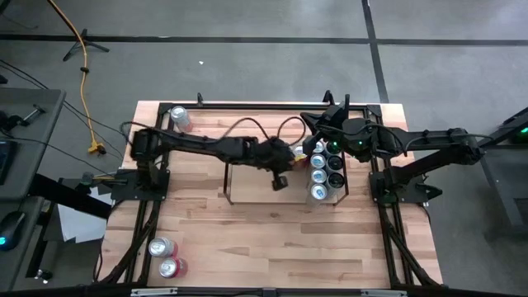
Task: Place canned beverage on shelf
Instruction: Put the red soda can on the shelf aligned with the other red soda can
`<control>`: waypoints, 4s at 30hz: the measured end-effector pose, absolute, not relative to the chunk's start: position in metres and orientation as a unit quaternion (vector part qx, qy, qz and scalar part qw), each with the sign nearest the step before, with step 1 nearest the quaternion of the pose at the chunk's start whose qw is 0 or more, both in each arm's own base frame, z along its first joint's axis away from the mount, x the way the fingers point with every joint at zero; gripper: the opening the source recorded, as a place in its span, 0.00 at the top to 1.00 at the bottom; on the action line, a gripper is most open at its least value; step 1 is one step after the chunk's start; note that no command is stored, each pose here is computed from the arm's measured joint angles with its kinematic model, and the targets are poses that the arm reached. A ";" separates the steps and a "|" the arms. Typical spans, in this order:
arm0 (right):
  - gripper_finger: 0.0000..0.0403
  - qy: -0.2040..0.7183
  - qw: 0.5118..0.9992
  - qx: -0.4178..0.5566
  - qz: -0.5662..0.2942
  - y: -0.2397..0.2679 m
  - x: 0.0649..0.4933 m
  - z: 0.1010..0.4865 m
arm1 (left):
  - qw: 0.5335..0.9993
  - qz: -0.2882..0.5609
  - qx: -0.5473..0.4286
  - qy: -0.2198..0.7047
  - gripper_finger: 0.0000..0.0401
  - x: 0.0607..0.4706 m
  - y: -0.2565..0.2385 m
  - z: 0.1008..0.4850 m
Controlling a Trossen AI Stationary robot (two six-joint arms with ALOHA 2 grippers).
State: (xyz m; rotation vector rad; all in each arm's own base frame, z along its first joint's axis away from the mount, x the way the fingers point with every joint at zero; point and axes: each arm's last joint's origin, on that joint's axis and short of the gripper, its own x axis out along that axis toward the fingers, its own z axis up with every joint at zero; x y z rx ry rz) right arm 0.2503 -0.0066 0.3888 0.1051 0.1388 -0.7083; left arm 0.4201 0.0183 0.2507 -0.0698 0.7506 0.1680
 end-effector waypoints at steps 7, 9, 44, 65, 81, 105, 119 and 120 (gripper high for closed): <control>1.00 0.069 0.934 0.050 -0.347 -0.007 0.250 0.389 | 0.927 0.140 -0.020 0.348 1.00 0.354 0.020 0.312; 1.00 0.068 0.934 0.051 -0.347 -0.007 0.250 0.389 | 0.936 0.144 -0.041 0.318 1.00 0.331 0.015 0.324; 1.00 0.079 0.976 0.078 -0.187 0.001 0.256 0.390 | 0.985 0.024 -0.142 0.093 0.73 0.167 -0.019 0.436; 1.00 0.077 0.974 0.089 -0.196 0.000 0.256 0.389 | 0.851 -0.178 -0.284 0.404 0.23 0.161 -0.092 0.430; 1.00 0.113 0.959 0.078 -0.248 -0.025 0.253 0.382 | 0.749 -0.045 -0.150 0.644 0.23 0.128 -0.255 0.329; 1.00 0.141 0.950 0.091 -0.264 -0.032 0.251 0.375 | 0.778 0.038 0.036 0.626 0.23 0.124 -0.311 0.243; 1.00 0.139 0.949 0.100 -0.265 -0.031 0.251 0.375 | 0.759 0.067 0.064 0.645 0.23 0.129 -0.324 0.209; 1.00 0.139 0.949 0.100 -0.265 -0.031 0.251 0.375 | 0.757 0.067 0.062 0.647 0.23 0.129 -0.325 0.208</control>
